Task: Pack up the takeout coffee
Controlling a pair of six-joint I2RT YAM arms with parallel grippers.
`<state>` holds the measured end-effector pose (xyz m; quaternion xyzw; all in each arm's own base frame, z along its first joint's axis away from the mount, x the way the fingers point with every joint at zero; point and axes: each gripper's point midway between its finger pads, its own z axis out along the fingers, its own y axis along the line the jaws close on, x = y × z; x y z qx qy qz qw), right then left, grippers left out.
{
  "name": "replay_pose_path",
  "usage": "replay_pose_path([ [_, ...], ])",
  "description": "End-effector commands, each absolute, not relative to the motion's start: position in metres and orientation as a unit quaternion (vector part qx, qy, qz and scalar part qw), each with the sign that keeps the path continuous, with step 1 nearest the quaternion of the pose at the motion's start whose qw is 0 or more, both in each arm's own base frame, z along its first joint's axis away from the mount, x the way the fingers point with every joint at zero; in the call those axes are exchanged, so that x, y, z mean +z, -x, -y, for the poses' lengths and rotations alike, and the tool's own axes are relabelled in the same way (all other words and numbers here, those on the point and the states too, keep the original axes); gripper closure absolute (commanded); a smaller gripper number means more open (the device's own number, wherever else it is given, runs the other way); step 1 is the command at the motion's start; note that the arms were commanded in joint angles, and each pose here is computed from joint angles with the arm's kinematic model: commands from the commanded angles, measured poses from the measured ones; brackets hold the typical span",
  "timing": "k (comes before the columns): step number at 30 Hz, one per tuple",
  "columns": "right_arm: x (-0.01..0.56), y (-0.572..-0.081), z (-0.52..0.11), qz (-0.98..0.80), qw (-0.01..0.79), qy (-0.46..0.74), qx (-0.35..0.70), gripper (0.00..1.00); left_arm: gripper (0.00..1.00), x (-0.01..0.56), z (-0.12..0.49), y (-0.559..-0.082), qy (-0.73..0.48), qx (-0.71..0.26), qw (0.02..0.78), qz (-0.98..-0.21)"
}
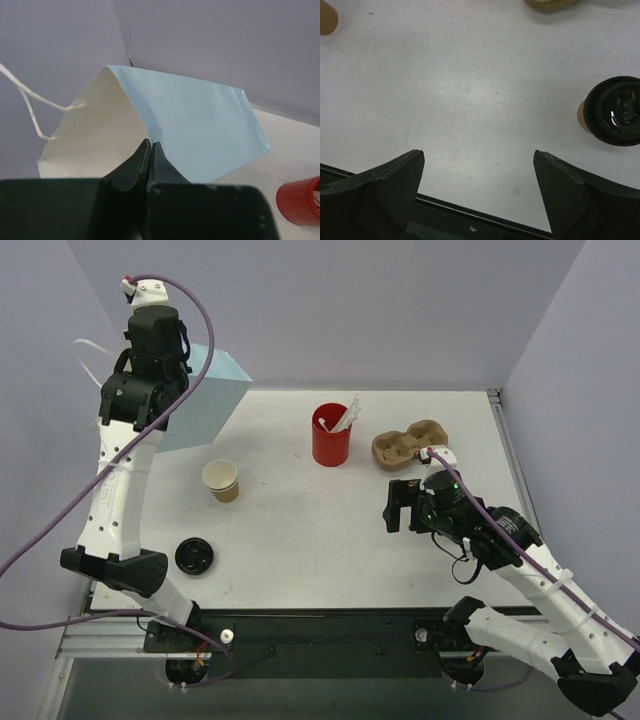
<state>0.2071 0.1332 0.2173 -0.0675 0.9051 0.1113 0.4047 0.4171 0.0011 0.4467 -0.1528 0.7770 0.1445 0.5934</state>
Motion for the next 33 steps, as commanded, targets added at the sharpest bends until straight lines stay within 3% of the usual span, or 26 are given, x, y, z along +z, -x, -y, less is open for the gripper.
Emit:
replay_pose_path([
  [1, 0.239, -0.199, -0.132, -0.895, 0.420, 0.059, 0.134, 0.03, 1.00, 0.489, 0.026, -0.372, 0.100, 0.134, 0.617, -0.769],
  [5, 0.246, -0.194, -0.123, -0.893, 0.429, 0.049, 0.129, 0.03, 1.00, 0.500, 0.063, -0.341, 0.050, 0.106, 0.623, -0.773],
  [18, 0.249, -0.176, -0.096, -0.890, 0.441, 0.022, 0.115, 0.03, 1.00, 0.417, 0.175, -0.252, -0.092, -0.068, 0.528, -0.842],
  [33, 0.241, -0.175, -0.092, -0.896, 0.433, 0.018, 0.102, 0.03, 1.00, 0.347, 0.246, -0.233, -0.126, -0.124, 0.481, -0.859],
])
